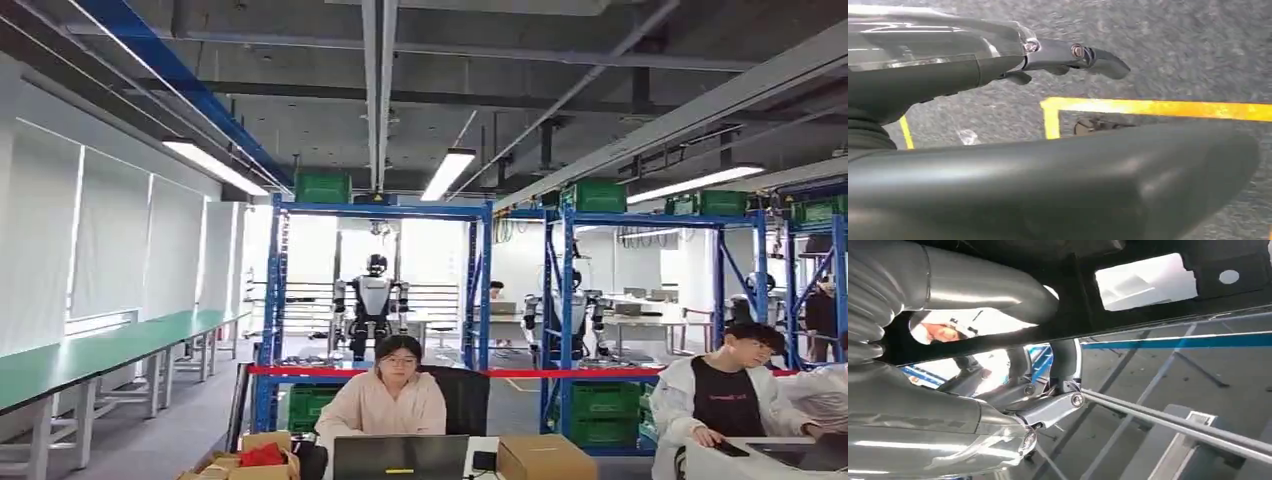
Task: Take the parts from the cabinet and place them on the table.
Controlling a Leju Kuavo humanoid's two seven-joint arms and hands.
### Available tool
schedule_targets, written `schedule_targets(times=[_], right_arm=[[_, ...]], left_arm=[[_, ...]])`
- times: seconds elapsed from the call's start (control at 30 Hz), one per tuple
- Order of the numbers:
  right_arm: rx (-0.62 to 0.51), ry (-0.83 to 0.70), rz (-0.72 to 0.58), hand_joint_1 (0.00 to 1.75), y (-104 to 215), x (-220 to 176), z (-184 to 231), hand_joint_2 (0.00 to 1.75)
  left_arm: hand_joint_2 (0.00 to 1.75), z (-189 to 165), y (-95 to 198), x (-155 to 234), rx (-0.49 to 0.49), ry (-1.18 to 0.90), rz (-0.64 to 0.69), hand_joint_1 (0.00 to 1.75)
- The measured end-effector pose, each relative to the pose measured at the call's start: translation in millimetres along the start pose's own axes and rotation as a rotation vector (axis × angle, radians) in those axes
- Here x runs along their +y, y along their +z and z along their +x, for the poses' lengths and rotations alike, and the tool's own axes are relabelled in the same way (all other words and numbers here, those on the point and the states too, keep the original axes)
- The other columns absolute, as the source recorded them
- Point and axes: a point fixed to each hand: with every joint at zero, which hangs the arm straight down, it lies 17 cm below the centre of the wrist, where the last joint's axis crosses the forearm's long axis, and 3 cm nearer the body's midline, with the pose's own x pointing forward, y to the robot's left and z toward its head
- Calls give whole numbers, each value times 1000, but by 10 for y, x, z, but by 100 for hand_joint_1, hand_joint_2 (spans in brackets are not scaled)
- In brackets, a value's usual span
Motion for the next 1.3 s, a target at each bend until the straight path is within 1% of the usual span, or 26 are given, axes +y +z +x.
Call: schedule_targets(times=[0.2,0.7,0.77,0.9,1.3], right_arm=[[-3,21,9,175,-6,12,-5,175],[13,1,-14,175,23,-39,-36,175],[17,2,-14,175,26,-39,-47,175],[32,-2,-9,175,64,-15,-74,175],[35,0,-11,175,77,-23,-73,175]], left_arm=[[175,9,-7,42,-2,-3,9,0],[175,3,-1,-11,1,-3,2,0],[175,32,-10,3,-4,-3,4,0],[175,-16,-5,69,4,-7,13,0],[175,0,-7,47,1,-7,13,0]])
